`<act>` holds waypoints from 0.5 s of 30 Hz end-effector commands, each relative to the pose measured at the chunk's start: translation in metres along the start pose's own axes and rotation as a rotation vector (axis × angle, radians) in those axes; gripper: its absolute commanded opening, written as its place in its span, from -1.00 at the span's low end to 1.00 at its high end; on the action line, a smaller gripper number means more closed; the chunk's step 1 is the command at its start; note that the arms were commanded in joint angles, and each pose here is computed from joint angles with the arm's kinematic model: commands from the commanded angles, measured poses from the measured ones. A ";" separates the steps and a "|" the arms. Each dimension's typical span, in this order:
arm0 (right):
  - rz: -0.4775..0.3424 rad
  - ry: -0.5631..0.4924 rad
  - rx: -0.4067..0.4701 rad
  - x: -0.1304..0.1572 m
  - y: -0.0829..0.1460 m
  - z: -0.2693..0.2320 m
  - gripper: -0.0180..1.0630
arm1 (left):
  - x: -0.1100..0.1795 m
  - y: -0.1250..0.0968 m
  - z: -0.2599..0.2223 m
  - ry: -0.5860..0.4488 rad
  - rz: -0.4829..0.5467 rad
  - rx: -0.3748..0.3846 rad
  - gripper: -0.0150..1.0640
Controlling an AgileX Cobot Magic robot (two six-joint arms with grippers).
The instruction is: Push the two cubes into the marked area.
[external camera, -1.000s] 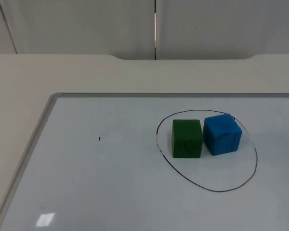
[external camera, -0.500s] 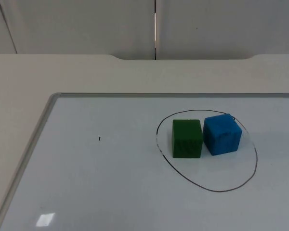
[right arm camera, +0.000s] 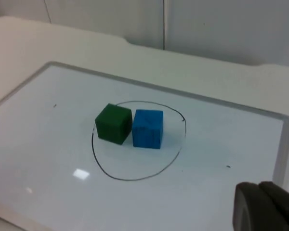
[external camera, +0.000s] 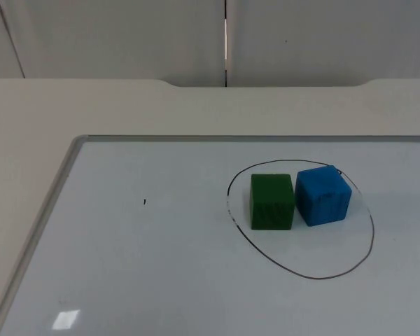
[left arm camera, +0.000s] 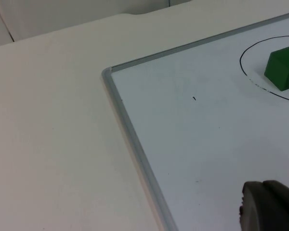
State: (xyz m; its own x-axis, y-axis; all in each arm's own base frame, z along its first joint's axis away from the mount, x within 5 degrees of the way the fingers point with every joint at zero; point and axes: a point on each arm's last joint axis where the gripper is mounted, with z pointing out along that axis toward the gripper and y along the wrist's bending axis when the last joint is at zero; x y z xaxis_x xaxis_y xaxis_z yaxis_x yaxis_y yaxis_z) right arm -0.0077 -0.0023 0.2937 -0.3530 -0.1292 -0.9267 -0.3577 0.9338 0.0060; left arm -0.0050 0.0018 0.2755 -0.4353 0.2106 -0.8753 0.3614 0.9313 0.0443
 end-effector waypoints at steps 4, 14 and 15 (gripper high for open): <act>-0.019 0.096 0.006 0.013 -0.001 0.007 -0.96 | 0.000 0.000 0.000 -0.010 -0.004 -0.005 -0.98; -0.019 0.092 0.006 0.013 -0.001 0.006 -0.96 | 0.000 0.000 0.000 -0.010 -0.004 -0.005 -0.98; -0.019 0.092 0.006 0.013 -0.001 0.006 -0.96 | 0.000 0.000 0.000 -0.010 -0.004 -0.005 -0.98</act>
State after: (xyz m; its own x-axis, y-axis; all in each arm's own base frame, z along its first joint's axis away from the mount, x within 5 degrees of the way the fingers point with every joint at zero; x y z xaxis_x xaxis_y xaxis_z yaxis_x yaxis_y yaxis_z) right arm -0.0065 -0.0025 0.2806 -0.4304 -0.1627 -0.8878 -0.3536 0.9354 0.0000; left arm -0.0050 0.0018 0.2755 -0.4353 0.2106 -0.8753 0.3614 0.9313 0.0443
